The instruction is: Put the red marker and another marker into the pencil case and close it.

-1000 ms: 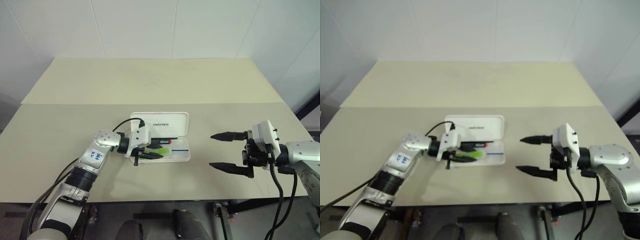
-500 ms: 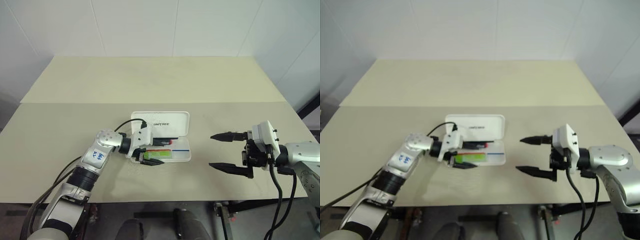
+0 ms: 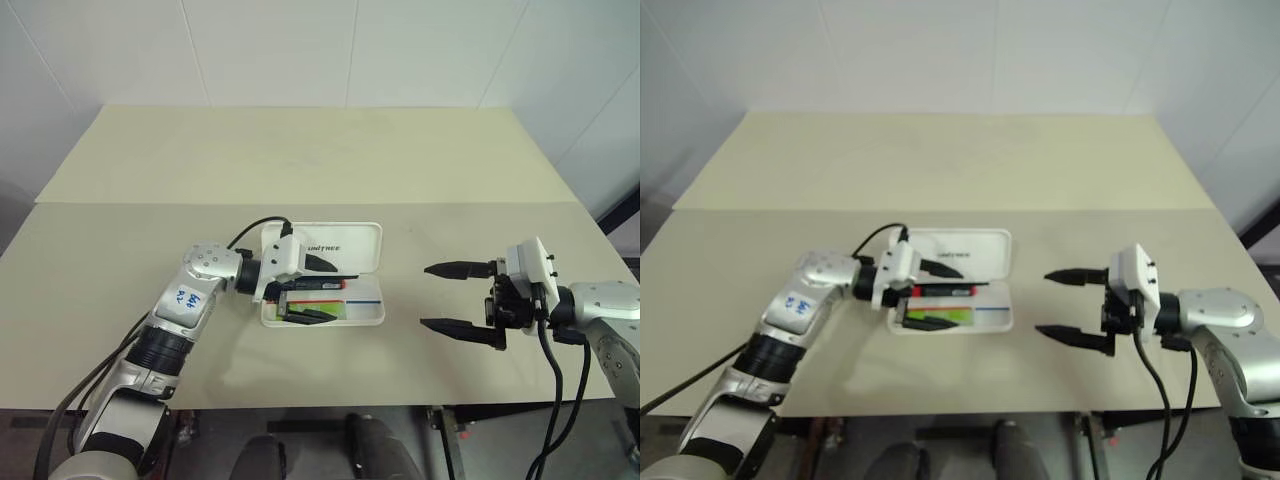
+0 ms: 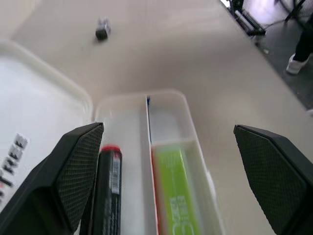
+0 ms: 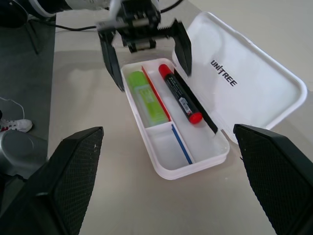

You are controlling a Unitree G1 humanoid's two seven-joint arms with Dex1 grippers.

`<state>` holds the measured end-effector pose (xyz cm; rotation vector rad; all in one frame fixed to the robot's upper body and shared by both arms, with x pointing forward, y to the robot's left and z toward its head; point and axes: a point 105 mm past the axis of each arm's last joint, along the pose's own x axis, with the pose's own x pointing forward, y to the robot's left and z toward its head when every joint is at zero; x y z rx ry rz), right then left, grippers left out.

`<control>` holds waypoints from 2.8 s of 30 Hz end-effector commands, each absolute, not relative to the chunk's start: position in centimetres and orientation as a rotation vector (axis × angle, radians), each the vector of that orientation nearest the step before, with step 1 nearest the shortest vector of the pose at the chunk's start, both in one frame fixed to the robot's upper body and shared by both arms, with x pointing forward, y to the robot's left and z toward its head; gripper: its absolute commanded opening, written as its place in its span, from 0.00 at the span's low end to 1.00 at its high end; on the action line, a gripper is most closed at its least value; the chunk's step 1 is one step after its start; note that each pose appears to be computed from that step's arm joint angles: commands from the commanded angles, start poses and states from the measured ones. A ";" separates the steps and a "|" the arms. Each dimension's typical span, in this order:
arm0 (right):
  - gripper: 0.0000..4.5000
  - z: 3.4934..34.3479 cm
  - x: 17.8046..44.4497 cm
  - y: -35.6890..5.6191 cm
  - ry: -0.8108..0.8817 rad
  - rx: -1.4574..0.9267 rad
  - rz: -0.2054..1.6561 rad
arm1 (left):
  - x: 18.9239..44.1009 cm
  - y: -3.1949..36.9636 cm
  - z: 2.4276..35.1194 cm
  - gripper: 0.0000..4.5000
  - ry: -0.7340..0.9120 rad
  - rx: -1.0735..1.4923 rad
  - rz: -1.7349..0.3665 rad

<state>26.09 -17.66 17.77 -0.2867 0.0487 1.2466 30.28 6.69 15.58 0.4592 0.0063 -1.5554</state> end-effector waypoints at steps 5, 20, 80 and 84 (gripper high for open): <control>1.00 19.6 27.9 -20.2 0.046 -0.349 1.200 | 28.9 8.4 20.9 0.99 -0.157 0.387 -1.539; 1.00 16.8 33.6 -27.4 0.272 -0.453 1.053 | 27.5 11.5 25.0 0.99 -0.211 0.356 -1.554; 0.08 15.9 36.9 -22.0 0.238 -0.406 1.213 | 26.5 16.4 23.1 1.00 -0.060 0.370 -1.307; 0.08 17.4 35.2 -18.9 0.136 -0.399 1.324 | 26.4 17.3 21.3 1.00 -0.043 0.351 -1.294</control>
